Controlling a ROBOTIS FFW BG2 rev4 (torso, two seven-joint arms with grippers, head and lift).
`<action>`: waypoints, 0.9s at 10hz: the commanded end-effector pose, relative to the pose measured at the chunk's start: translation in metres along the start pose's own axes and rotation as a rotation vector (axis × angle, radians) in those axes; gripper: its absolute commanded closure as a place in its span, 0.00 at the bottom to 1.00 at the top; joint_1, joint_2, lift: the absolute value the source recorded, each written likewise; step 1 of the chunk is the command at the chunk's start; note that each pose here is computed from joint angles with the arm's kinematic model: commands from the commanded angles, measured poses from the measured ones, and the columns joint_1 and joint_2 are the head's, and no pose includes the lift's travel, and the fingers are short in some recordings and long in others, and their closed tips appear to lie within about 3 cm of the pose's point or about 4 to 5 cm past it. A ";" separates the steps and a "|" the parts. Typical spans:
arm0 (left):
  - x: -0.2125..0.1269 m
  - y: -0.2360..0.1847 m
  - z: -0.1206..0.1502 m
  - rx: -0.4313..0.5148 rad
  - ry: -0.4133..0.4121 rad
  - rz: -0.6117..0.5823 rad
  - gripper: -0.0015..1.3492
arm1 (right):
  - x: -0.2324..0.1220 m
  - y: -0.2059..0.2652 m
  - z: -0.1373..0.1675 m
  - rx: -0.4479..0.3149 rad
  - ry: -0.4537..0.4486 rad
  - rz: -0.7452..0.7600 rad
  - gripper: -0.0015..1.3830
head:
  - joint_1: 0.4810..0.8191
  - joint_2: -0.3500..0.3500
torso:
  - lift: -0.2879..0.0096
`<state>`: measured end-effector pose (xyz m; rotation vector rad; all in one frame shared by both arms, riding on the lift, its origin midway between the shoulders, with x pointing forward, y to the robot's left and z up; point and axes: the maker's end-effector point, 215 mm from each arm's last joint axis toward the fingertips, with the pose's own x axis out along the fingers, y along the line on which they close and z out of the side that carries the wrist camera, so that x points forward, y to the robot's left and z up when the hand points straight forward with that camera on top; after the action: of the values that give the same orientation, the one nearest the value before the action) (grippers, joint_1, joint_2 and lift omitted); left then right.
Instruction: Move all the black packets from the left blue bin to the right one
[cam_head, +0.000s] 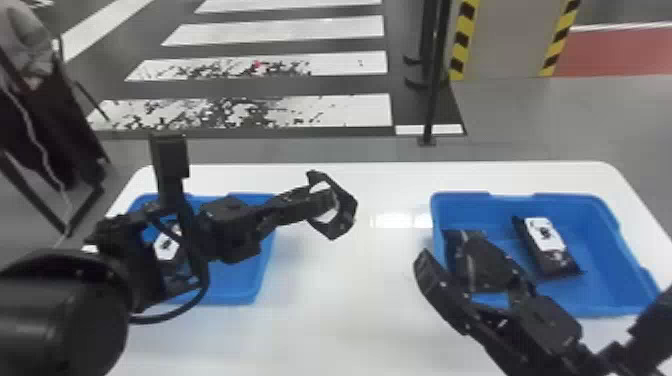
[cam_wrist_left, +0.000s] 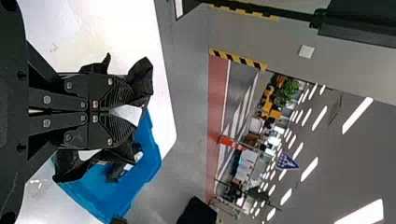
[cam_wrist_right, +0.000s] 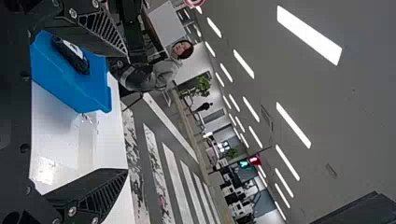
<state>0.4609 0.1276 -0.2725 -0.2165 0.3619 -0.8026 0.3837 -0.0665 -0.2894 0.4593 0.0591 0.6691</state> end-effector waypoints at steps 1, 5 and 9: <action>0.013 -0.027 0.001 -0.011 -0.012 -0.072 0.90 | 0.007 0.008 -0.007 0.017 0.017 0.026 0.10 | 0.63 0.62 | 0.45; 0.032 -0.068 0.004 -0.019 -0.019 -0.180 0.90 | 0.023 0.023 -0.006 0.042 0.008 0.079 0.11 | 0.63 0.56 | 0.45; 0.047 -0.097 -0.004 -0.036 0.004 -0.260 0.90 | 0.032 0.036 -0.007 0.075 0.001 0.115 0.27 | 0.63 0.53 | 0.45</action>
<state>0.4266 0.0294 -0.2550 -0.2962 0.3531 -1.0464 0.3863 -0.0196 -0.2769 0.5350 0.0586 0.7805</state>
